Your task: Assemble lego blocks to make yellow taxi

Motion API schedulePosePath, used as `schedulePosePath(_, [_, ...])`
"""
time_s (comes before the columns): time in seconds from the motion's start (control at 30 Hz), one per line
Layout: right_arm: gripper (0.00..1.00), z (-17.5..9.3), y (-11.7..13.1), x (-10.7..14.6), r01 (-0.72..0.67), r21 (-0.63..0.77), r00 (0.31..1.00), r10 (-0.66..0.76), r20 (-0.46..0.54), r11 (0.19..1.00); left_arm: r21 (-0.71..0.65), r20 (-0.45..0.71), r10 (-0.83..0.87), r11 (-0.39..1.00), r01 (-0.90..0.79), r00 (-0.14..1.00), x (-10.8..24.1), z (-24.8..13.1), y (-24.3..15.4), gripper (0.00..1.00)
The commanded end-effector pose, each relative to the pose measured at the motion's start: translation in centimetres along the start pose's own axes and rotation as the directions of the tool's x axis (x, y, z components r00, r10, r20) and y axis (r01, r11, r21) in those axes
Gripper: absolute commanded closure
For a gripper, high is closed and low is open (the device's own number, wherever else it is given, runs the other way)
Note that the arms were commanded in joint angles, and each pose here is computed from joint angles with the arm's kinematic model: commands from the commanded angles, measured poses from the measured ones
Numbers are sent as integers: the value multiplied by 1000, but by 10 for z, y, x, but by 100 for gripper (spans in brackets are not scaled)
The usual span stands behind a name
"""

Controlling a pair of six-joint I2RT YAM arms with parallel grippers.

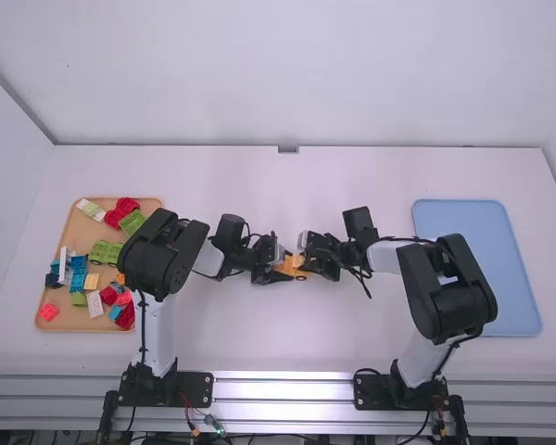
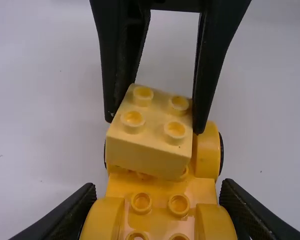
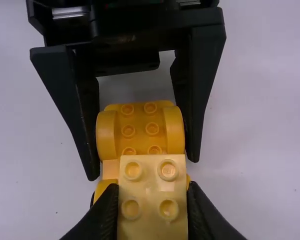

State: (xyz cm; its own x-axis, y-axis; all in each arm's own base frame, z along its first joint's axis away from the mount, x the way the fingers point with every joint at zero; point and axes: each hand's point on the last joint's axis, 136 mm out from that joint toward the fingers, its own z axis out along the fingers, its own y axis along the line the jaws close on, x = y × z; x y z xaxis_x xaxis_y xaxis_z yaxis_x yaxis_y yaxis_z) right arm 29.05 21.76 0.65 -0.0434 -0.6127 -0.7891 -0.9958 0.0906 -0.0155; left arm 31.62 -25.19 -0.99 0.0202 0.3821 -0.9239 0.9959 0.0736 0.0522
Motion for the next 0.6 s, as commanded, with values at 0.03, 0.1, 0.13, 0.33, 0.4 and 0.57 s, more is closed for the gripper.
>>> schedulePosePath(0.03, [80, 0, 4, 7, -28, -8, 999, 27, -19, 1000, 26, -2, -25, 999, 25, 1000, 5, 2, -10, 51])
schedulePosePath(0.1, [80, 0, 5, 7, -30, -9, 999, 30, -20, 999, 26, -2, -25, 999, 25, 1000, 5, 2, -10, 51])
schedulePosePath(0.13, [80, 0, 6, 8, -34, -14, 999, 34, -23, 999, 27, -1, -25, 999, 25, 1000, 4, 2, -10, 51])
schedulePosePath(0.33, [77, 1, 8, 8, -30, -20, 999, 30, -32, 999, 25, -2, -25, 999, 25, 1000, 5, 2, -10, 52])
schedulePosePath(0.4, [77, -1, 6, 9, -34, -13, 999, 34, -32, 999, 26, -2, -25, 999, 25, 1000, 5, 2, -10, 52])
schedulePosePath(0.57, [75, -3, 5, 12, -48, -8, 998, 47, -34, 999, 26, -2, -25, 999, 25, 1000, 5, 2, -10, 51])
